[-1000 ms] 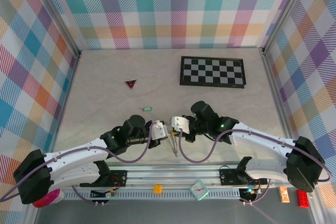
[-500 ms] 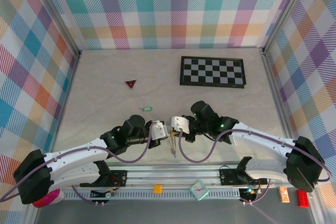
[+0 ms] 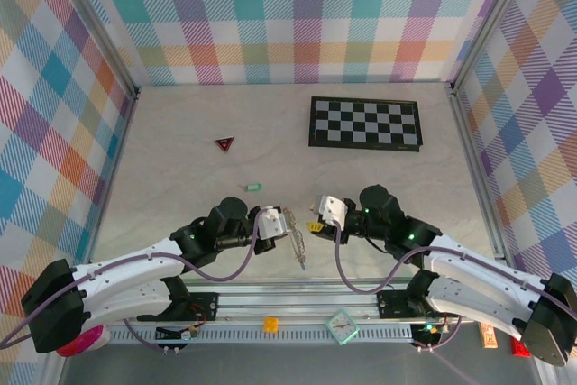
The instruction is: Put the keys on the keyring
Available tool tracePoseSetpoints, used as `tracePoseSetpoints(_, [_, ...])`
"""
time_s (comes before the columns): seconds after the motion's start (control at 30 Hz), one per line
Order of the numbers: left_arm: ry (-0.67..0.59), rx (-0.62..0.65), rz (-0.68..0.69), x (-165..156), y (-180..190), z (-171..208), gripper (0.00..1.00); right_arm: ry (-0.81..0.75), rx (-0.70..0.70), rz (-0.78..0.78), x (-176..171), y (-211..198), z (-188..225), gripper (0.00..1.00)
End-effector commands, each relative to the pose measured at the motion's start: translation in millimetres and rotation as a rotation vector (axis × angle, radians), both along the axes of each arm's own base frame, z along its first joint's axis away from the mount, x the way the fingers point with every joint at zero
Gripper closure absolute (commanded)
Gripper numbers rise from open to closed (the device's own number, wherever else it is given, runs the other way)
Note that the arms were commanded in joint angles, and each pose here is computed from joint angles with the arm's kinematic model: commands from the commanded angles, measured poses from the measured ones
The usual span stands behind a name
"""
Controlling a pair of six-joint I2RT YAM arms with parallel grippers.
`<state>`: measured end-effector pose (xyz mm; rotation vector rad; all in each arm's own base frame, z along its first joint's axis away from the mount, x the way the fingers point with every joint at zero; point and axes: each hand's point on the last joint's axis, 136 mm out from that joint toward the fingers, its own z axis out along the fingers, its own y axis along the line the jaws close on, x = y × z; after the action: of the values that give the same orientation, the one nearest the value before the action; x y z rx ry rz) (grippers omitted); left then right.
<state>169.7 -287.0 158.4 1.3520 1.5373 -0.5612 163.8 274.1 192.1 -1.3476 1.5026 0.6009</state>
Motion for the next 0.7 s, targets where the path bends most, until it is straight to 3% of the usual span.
tracePoseSetpoints(0.0, [-0.052,-0.080,0.061,15,-2,35,1.00,0.002,0.050,-0.094,12,-6,10,0.61])
tracePoseSetpoints(0.27, [-0.110,-0.161,0.230,35,19,81,1.00,0.005,0.090,-0.238,34,-13,24,0.57])
tracePoseSetpoints(0.4, [-0.157,-0.218,0.396,53,46,112,1.00,0.039,0.104,-0.288,45,-9,24,0.56])
tracePoseSetpoints(0.53, [-0.182,-0.252,0.608,71,88,133,1.00,0.179,0.112,-0.361,60,4,15,0.55])
tracePoseSetpoints(0.67, [-0.175,-0.221,0.826,85,131,137,1.00,0.360,0.030,-0.490,81,16,-7,0.54])
